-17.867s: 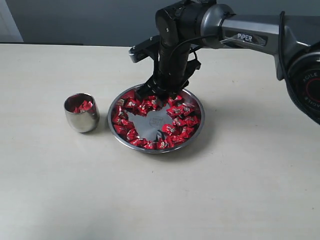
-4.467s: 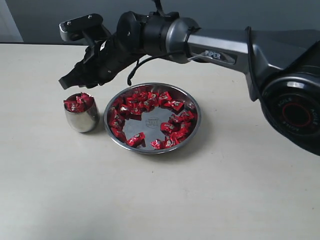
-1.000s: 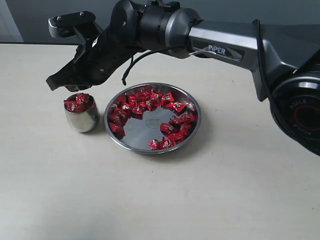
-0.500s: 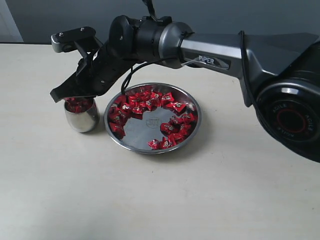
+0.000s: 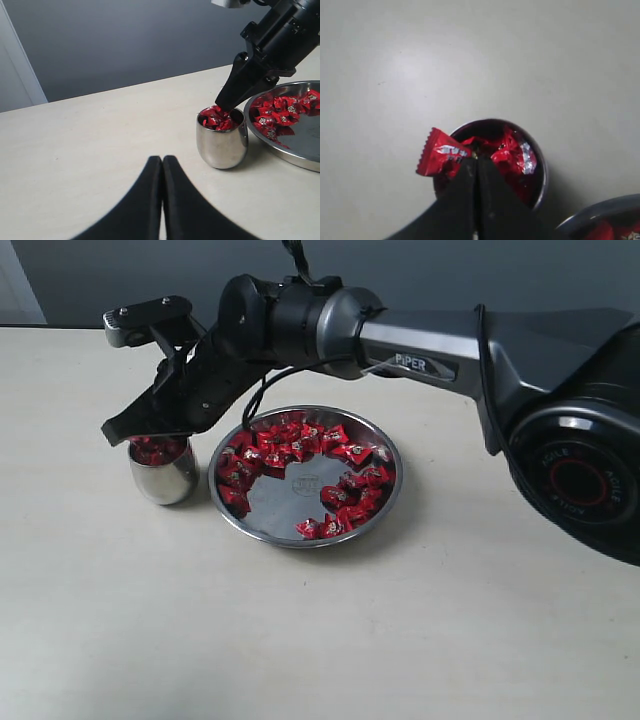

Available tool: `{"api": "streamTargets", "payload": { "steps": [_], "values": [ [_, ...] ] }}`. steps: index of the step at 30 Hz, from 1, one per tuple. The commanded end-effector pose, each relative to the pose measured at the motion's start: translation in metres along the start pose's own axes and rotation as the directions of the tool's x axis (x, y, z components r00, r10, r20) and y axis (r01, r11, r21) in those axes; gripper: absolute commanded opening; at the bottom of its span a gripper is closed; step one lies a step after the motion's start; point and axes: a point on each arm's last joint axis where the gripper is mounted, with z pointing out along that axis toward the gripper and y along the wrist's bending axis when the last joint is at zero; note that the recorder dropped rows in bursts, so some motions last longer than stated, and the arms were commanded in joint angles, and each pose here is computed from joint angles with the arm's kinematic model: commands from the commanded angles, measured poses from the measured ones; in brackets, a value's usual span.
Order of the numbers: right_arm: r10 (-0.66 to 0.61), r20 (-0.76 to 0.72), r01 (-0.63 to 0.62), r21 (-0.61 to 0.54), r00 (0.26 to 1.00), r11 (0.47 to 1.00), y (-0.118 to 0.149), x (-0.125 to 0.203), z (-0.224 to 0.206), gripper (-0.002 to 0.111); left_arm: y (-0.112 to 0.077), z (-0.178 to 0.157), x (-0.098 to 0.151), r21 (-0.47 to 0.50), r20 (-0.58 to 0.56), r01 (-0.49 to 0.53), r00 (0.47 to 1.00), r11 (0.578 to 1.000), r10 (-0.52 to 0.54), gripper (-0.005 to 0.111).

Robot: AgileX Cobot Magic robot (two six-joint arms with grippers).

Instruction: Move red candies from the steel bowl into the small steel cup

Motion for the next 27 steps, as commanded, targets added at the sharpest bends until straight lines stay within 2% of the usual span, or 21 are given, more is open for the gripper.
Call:
{"api": "streamTargets", "payload": {
  "steps": [1, 12, 17, 27],
  "values": [
    [-0.014, 0.001, 0.014, 0.008, 1.000, 1.000, -0.0019, 0.0001, 0.0019, -0.001, -0.0002, -0.0001, 0.0000, 0.001, 0.012, 0.004, 1.000, 1.000, -0.004, 0.001],
    [-0.019, 0.019, 0.019, 0.015, 1.000, 1.000, -0.0017, -0.0027, -0.0008, -0.001, -0.0002, -0.0001, 0.0000, 0.001, 0.012, 0.004, 1.000, 1.000, -0.004, 0.001],
    [-0.070, -0.002, 0.070, 0.049, 0.998, 0.996, -0.0048, -0.0011, -0.0009, -0.001, -0.0002, -0.0001, 0.0000, 0.001, 0.012, 0.004, 1.000, 1.000, -0.004, 0.001],
    [-0.096, -0.022, 0.097, 0.062, 0.995, 0.993, -0.0062, 0.0004, -0.0010, -0.001, -0.0002, -0.0001, 0.0000, 0.001, 0.012, 0.004, 1.000, 1.000, -0.004, 0.001]
  ]
}}
